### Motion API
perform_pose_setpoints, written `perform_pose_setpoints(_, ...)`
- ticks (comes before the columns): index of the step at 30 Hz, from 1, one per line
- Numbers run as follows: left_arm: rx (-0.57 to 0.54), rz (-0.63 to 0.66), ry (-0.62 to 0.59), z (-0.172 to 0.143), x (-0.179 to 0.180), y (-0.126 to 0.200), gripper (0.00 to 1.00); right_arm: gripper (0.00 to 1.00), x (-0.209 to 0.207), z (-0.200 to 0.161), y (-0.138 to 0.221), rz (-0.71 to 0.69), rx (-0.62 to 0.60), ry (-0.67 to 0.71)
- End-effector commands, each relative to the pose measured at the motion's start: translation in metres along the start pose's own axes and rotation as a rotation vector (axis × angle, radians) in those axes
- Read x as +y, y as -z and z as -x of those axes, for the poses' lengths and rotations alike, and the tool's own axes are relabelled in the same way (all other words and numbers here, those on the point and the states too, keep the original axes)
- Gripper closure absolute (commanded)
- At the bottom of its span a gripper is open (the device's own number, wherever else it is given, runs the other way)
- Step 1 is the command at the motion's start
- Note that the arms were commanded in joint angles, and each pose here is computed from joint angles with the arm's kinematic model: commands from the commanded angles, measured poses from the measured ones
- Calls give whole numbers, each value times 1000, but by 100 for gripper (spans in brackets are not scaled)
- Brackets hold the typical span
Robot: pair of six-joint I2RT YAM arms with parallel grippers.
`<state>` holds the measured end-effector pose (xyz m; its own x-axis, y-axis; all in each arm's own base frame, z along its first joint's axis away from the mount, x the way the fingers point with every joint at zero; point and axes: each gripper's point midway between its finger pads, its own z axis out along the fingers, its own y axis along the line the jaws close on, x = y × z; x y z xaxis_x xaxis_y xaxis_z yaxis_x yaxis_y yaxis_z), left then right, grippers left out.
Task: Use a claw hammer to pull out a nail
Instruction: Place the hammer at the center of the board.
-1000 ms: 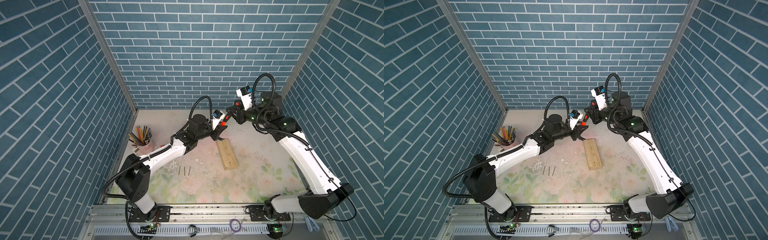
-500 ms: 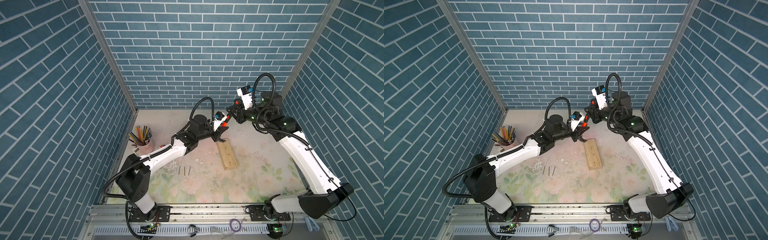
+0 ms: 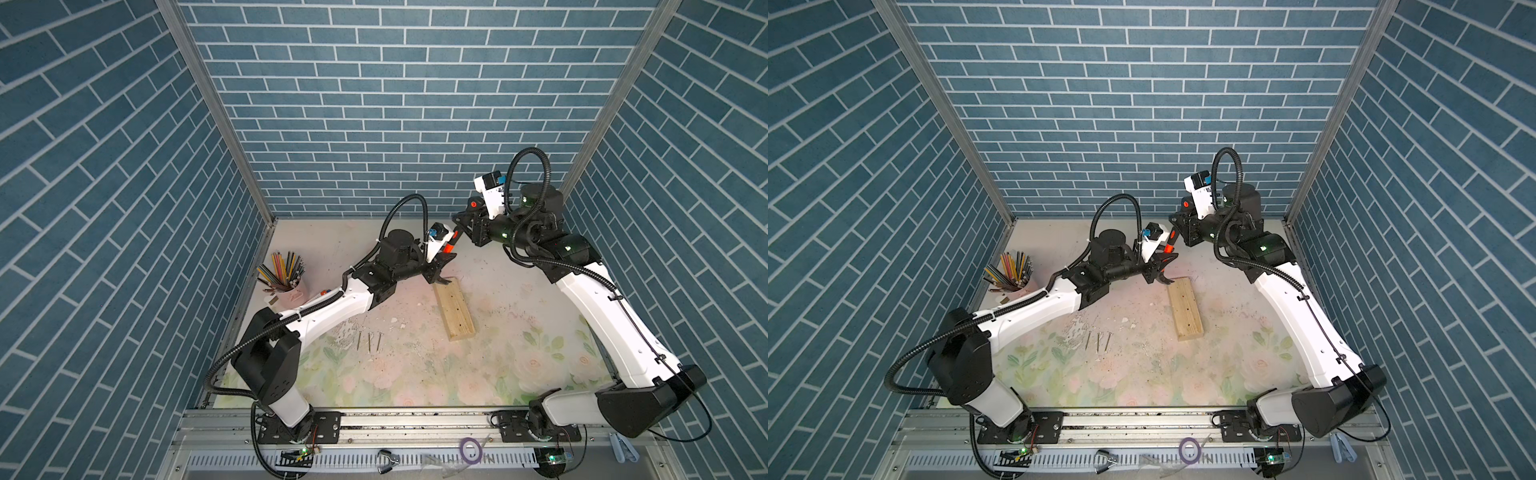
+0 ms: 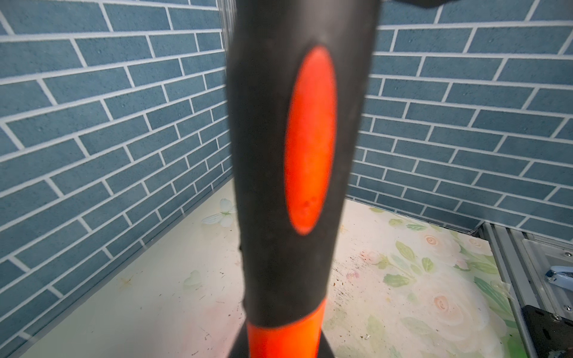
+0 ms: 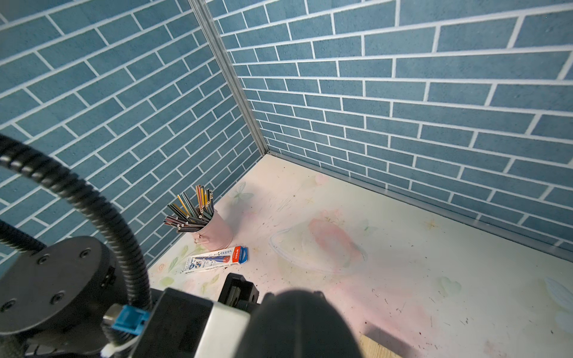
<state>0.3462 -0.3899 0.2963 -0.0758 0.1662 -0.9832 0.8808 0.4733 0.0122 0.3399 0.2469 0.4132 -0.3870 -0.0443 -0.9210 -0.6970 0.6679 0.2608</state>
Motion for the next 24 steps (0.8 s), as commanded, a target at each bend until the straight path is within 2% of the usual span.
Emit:
perform_pose_setpoints(1,-80,62,50,38,14,11,93,99,0,39,16,-27,-156,37)
perform_pose_setpoints(3,-75,83,60,39,18,11,94,95,-3,39,17,-34,-163,33)
perform_pose_setpoints(7,-71,99,77,41,21,9,95,77,-5,40,20,-46,-178,28)
perform_pose_setpoints(11,-75,120,88,43,26,9,95,71,-9,41,24,-62,-194,22)
perform_pose_setpoints(15,-69,131,93,42,29,9,95,56,-11,42,29,-70,-212,20)
perform_pose_setpoints(18,-66,136,98,41,31,9,96,39,-11,43,32,-76,-226,22)
perform_pose_setpoints(21,-63,142,99,40,33,9,96,25,-12,44,34,-82,-234,28)
perform_pose_setpoints(24,-63,148,101,40,34,10,96,19,-12,43,36,-86,-239,32)
